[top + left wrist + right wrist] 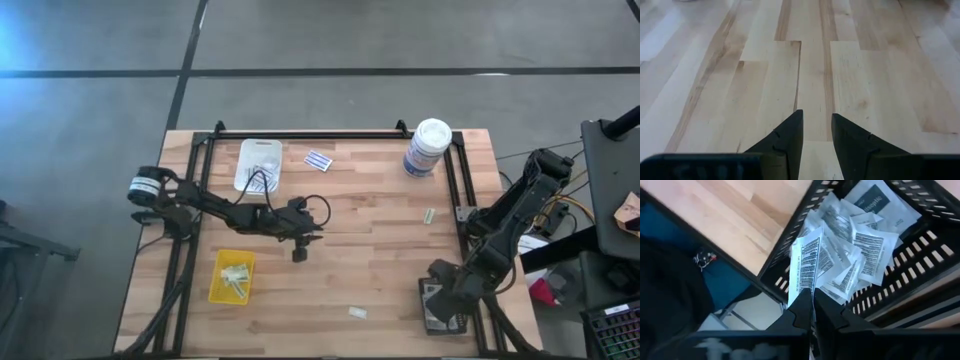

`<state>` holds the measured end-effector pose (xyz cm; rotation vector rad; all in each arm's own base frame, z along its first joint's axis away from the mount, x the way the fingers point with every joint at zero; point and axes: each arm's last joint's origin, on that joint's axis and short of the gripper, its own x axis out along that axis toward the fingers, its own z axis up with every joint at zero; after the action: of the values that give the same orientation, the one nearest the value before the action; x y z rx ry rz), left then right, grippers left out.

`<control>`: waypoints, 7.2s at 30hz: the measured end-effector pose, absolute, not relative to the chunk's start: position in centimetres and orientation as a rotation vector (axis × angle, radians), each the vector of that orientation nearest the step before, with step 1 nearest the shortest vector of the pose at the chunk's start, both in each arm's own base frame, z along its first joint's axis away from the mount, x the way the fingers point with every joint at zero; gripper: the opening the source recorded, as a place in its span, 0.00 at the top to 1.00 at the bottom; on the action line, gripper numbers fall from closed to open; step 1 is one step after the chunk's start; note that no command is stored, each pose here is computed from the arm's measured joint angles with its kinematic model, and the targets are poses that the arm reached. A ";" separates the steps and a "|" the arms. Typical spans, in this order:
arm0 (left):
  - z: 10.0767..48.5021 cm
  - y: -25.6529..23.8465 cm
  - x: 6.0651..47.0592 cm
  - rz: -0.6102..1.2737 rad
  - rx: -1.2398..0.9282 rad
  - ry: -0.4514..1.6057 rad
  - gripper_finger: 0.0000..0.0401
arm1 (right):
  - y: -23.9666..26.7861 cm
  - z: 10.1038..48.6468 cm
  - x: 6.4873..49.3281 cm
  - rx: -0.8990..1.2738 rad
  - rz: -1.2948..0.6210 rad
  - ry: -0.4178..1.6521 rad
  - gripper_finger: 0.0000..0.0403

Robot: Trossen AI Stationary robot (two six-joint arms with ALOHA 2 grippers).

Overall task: Pick & Place First Aid Supplies
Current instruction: Put the towelette pack into the black bin, then put the blue bandage into the white bin

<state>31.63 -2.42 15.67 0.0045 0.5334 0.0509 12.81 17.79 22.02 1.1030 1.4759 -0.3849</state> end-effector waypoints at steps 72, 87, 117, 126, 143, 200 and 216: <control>21.0 8.1 34.1 0.406 0.117 0.582 0.71 | 15.3 22.1 16.0 0.480 -0.483 0.466 0.75; 17.7 14.9 33.4 0.630 -0.017 0.635 0.71 | 15.2 18.7 18.3 0.359 -0.609 0.522 0.79; 12.1 14.6 38.2 0.397 -0.099 0.841 0.71 | 15.0 18.8 18.7 0.372 -0.614 0.514 0.81; 11.9 9.4 39.7 0.099 -0.127 0.837 0.71 | 14.9 18.8 18.8 0.397 -0.627 0.504 0.79; 11.9 2.2 40.6 -0.153 0.049 0.841 0.71 | 13.9 18.9 19.8 0.439 -0.677 0.481 0.82; 10.9 -2.2 36.8 -0.103 -0.039 0.754 0.71 | 0.6 14.6 28.8 0.691 -0.737 0.772 0.83; 10.8 -2.2 36.7 -0.106 -0.035 0.749 0.71 | -2.8 13.4 30.7 0.724 -0.587 0.750 0.73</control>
<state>36.72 -2.21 10.75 -0.0354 0.7495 -0.1064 30.66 -2.77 13.41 0.7237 0.7497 -0.5870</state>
